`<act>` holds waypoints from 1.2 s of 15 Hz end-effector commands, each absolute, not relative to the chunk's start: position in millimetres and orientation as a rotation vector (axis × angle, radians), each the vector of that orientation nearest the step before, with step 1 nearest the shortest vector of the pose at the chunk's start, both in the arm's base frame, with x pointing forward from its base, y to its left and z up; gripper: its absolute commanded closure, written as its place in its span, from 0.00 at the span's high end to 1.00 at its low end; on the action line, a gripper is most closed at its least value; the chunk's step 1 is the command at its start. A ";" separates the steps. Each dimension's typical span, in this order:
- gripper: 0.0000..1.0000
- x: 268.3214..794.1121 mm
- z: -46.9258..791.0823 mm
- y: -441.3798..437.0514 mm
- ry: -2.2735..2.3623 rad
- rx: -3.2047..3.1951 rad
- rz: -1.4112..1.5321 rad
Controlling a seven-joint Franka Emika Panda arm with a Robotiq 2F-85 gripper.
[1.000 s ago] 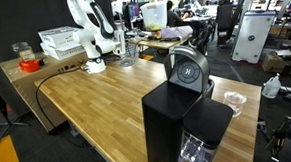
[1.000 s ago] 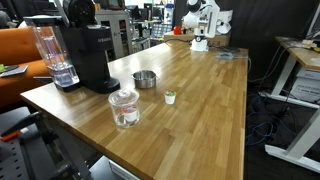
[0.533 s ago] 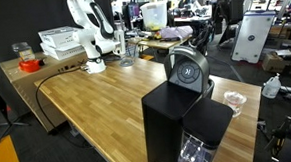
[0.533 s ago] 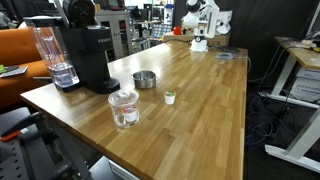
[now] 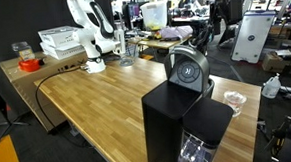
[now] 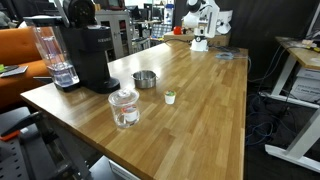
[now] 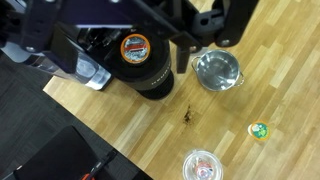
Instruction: Remove the coffee pod from the coffee maker and put it on the table
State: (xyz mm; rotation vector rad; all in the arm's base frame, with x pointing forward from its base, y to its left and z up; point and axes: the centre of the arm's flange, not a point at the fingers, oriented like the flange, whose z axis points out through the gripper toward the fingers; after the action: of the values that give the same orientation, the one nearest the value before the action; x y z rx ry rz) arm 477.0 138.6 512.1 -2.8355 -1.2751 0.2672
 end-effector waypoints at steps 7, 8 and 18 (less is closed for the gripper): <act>1.00 481.9 499.6 146.7 -1.733 -2.376 0.391; 1.00 470.2 499.2 148.2 -1.653 -2.474 0.334; 1.00 477.5 493.0 150.2 -1.728 -2.369 0.333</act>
State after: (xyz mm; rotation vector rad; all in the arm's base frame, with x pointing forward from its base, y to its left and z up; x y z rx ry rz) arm 475.8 148.7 493.3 -2.4004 -1.7159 0.3662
